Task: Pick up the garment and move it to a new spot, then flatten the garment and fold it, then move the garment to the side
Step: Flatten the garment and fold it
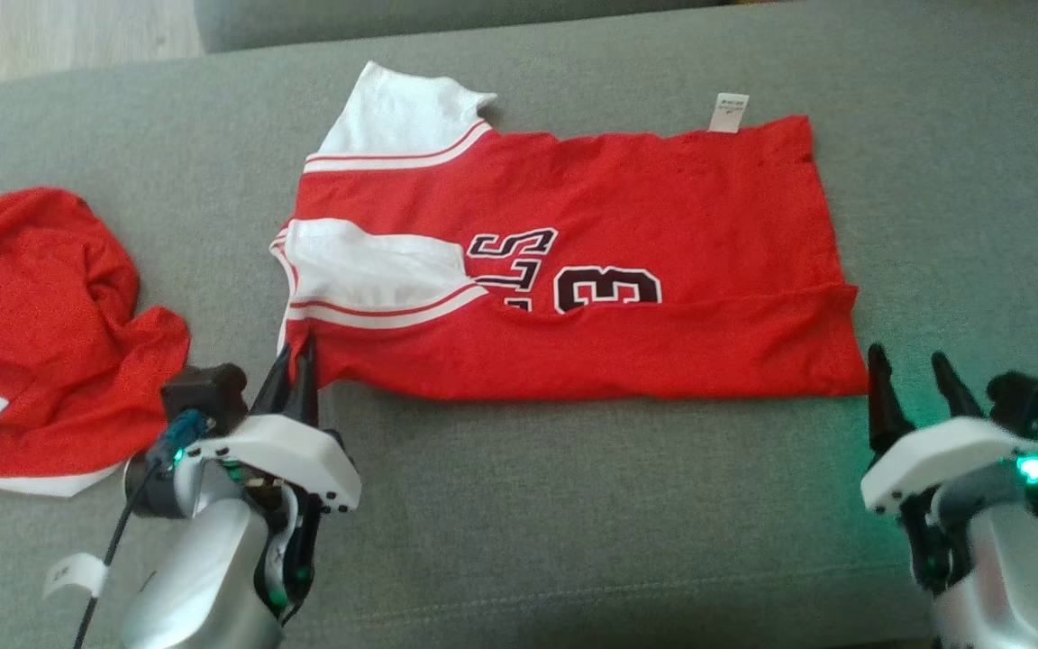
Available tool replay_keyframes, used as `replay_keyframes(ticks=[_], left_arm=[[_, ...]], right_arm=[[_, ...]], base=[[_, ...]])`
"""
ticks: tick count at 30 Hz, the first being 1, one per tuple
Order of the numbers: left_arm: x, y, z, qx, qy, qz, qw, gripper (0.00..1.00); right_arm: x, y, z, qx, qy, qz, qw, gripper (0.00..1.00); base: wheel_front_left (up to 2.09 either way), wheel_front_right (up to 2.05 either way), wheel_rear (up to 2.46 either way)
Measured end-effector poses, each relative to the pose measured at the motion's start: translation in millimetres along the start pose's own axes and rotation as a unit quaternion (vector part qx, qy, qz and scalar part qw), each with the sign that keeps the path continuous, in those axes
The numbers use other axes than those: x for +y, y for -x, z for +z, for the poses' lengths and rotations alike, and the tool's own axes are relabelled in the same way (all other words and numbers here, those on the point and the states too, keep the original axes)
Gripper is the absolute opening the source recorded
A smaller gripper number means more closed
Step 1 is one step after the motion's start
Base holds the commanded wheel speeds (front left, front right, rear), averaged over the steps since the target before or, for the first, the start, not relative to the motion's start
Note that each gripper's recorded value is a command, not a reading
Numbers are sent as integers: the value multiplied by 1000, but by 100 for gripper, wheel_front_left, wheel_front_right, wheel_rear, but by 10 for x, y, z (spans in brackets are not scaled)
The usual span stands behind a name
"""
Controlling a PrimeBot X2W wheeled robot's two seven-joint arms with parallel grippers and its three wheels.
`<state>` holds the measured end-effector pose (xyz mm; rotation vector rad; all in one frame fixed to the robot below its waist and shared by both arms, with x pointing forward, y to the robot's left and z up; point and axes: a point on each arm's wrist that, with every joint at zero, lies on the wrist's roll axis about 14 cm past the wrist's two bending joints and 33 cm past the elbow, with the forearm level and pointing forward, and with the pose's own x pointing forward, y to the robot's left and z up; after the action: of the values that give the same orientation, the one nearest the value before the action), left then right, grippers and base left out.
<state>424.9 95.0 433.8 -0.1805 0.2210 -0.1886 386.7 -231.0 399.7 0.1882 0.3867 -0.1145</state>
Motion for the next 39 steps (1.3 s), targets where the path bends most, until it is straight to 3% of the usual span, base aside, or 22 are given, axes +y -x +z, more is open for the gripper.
replay_keyframes(ticks=[10, 11, 12, 13, 20, 30, 39], left_arm=[[6, 9, -41, 5, -1, -2, 1000, 0], [7, 11, -38, 4, -1, -2, 1000, 0], [16, 11, -33, 4, -2, 1, 1000, 0], [22, 12, -34, 4, -2, 2, 1000, 0], [38, 46, -58, 13, -11, 2, 1000, 0], [-6, 273, -103, 34, -17, -9, 999, 0], [-92, 537, -119, 47, -1, -23, 999, 0]], right_arm=[[123, -214, -256, 62, -30, 6, 998, 100], [157, -211, -314, 75, -29, 11, 997, 85], [190, -207, -366, 86, -31, 16, 996, 29], [228, -208, -391, 91, -30, 21, 995, 0], [256, -214, -316, 87, -18, 33, 996, 0], [102, -106, -47, 67, 46, 41, 996, 0], [-90, 95, -52, 119, 107, 50, 986, 0]], base=[[0, 0, 0], [0, 0, 0], [0, 0, 0], [0, 0, 0], [0, 0, 0], [0, 0, 0], [0, 0, 0]])
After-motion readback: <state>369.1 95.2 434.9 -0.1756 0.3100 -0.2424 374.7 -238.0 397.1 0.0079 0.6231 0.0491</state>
